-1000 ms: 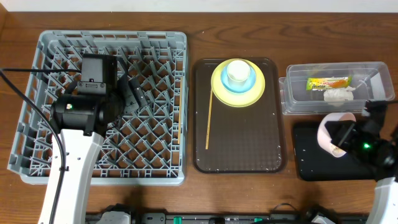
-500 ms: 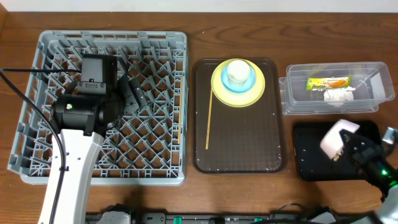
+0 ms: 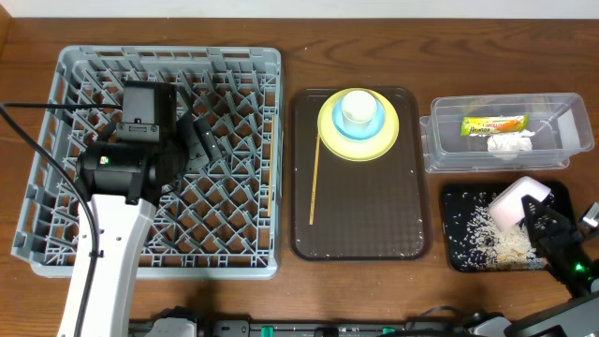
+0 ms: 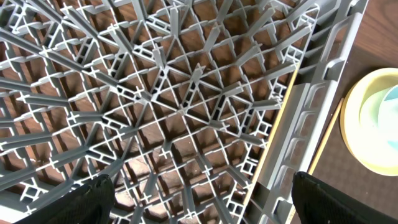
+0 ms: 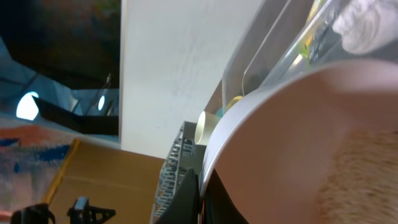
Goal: Sort waste into correct bins and load items into the dishwasher rack
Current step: 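Carry the dish over the black tray and tip the rice out, then bring the empty dish back and set it on the brown tray, release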
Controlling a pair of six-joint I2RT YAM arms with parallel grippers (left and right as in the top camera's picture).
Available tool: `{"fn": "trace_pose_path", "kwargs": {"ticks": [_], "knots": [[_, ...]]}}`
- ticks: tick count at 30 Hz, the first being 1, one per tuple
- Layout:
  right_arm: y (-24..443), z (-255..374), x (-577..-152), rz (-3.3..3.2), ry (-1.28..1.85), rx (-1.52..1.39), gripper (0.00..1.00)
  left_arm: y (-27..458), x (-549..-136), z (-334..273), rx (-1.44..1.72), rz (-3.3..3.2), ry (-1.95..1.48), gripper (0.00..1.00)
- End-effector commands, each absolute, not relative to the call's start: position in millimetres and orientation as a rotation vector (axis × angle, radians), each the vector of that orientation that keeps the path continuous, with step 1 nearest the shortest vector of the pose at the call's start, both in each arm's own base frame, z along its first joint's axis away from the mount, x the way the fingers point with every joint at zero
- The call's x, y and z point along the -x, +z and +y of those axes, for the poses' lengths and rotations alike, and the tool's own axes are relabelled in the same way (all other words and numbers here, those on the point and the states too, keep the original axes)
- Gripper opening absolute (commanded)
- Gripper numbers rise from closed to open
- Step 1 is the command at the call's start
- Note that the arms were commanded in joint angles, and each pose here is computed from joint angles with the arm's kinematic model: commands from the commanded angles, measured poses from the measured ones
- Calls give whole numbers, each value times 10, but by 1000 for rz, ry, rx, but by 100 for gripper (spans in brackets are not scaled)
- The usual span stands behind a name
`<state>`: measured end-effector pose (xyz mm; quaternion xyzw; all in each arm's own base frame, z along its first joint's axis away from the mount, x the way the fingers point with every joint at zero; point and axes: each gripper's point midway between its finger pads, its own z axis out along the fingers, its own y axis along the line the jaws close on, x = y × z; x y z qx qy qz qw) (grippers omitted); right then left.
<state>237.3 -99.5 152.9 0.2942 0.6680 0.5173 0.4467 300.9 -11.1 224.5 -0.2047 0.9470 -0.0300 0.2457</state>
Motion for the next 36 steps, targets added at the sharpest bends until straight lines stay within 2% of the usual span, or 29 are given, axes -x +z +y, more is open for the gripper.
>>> {"fn": "trace_pose_path", "kwargs": {"ticks": [1, 4, 10, 13, 31, 36], "knots": [[1609, -989, -2349, 1566, 1411, -846, 1, 2272, -3018, -95, 566, 2578, -78, 92], [1605, -1002, -2353, 1585, 1344, -765, 1, 2272, -3018, -95, 566, 2578, -78, 93], [1607, -1080, -2389, 1563, 1414, -853, 1, 2272, -3018, -95, 566, 2578, -78, 92], [1612, -1140, -2419, 1576, 1370, -798, 1, 2272, -3018, -95, 566, 2578, -78, 92], [1694, -1038, -2426, 1553, 1510, -938, 1, 2272, -3018, -95, 566, 2578, -78, 92], [1900, -780, -2585, 1805, 1348, -842, 1, 2272, -3018, -95, 566, 2578, -78, 92]]}}
